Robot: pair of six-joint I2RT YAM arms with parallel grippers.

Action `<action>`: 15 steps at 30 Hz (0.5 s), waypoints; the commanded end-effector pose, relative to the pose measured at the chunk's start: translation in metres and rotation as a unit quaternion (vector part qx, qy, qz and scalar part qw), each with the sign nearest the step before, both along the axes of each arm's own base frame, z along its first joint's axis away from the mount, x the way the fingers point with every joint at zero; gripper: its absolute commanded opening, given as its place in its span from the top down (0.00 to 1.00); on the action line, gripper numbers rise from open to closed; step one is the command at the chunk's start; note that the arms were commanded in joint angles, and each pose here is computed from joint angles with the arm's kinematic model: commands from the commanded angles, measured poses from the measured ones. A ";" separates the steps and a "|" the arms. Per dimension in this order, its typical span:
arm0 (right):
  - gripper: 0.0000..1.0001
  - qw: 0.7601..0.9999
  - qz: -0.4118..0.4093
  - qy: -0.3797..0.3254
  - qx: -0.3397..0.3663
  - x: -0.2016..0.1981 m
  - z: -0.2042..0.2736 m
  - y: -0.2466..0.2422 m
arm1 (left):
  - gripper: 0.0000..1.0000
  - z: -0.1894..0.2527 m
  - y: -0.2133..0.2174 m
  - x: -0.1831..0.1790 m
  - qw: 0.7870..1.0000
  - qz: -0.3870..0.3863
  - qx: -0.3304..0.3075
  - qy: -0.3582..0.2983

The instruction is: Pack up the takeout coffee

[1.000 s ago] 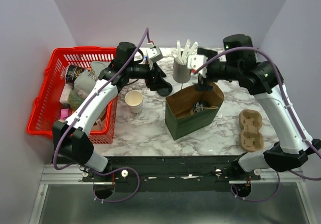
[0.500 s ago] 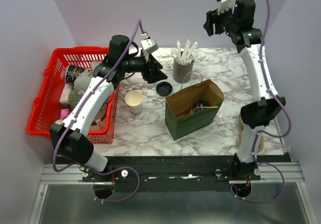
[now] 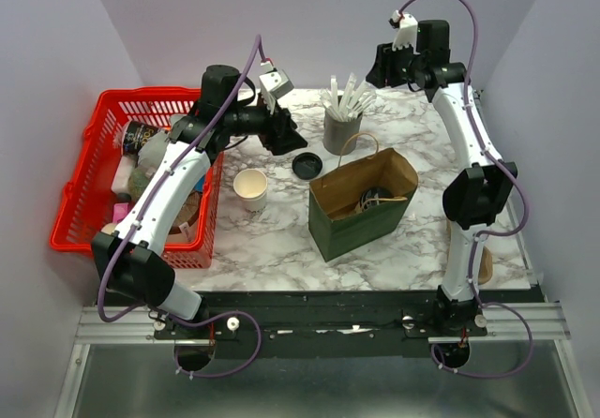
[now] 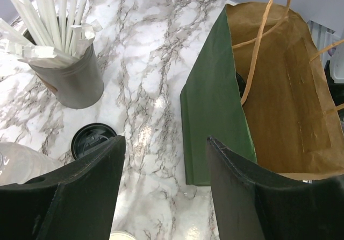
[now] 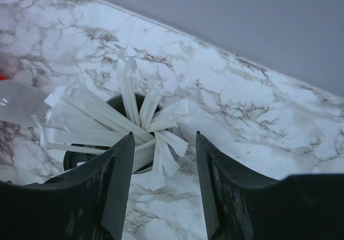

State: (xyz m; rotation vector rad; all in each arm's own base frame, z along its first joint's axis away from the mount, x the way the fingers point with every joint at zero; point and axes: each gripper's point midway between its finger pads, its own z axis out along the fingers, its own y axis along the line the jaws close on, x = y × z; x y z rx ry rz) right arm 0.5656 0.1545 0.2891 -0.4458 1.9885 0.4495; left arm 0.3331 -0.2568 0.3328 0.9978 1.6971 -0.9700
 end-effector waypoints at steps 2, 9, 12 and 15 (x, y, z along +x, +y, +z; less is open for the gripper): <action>0.45 0.998 0.017 0.052 0.044 -0.003 -0.027 0.016 | 0.30 0.005 0.009 -0.004 1.000 0.018 0.006 -0.005; 0.48 0.997 -0.003 0.067 0.037 0.004 -0.044 0.013 | 0.30 0.006 0.009 -0.001 1.000 0.022 0.010 -0.008; 0.48 0.997 -0.021 0.062 0.028 0.009 -0.047 0.007 | 0.30 0.006 0.009 0.001 1.000 0.024 0.010 -0.007; 0.48 0.998 -0.029 0.057 0.027 0.015 -0.047 0.004 | 0.30 0.004 0.010 0.001 1.000 0.024 0.011 -0.006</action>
